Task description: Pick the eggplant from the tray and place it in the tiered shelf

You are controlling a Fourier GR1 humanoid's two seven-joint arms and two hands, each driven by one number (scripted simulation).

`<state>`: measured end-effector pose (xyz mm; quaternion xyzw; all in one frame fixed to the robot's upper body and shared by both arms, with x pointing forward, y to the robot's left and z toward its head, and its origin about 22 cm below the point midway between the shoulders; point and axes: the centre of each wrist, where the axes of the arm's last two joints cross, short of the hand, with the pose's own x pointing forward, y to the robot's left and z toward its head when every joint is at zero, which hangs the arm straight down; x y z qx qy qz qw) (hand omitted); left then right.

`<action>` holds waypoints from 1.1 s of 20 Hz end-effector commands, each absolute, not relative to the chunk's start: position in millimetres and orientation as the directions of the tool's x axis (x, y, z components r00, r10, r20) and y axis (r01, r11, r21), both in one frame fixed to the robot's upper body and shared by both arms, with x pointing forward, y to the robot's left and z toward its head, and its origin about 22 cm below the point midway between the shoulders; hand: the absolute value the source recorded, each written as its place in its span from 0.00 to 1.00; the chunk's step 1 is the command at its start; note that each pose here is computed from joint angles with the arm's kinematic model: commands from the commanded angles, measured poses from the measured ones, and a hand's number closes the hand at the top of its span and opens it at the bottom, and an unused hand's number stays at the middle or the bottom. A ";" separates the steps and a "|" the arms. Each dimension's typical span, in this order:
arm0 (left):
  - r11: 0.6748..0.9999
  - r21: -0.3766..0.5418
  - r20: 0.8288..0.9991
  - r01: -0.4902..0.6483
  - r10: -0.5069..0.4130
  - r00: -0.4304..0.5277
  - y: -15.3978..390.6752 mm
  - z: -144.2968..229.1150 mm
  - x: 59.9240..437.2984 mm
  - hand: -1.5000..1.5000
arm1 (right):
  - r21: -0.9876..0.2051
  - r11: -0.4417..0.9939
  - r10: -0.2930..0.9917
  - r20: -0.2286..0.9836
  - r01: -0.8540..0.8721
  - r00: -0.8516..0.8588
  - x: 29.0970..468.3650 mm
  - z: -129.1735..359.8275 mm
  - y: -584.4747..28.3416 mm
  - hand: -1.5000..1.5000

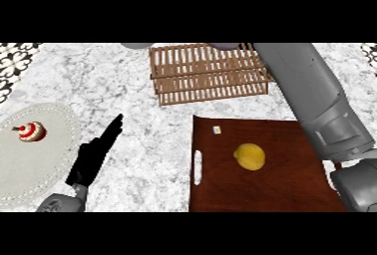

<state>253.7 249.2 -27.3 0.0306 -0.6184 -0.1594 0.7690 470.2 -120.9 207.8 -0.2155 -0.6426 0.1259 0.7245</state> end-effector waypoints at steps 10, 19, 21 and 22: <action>0.952 0.254 0.938 0.173 -0.286 0.197 265.1 -23.8 253.4 0.50 | -0.055 0.852 0.150 0.978 0.521 -0.142 477.2 224.1 -173.8 0.00; 0.961 0.249 0.933 0.119 -0.271 0.235 291.3 -31.4 233.6 0.50 | -0.079 0.695 0.134 0.991 0.715 -0.020 460.1 217.5 -296.8 0.00; 0.963 0.238 0.934 0.123 -0.262 0.244 274.1 -28.4 234.7 0.50 | -0.102 0.713 0.152 0.988 0.694 -0.012 446.9 217.8 -327.2 0.00; 0.966 0.230 0.939 0.119 -0.252 0.235 283.4 -35.6 226.0 0.50 | -0.082 0.734 0.136 0.990 0.674 -0.028 437.4 199.6 -338.0 0.00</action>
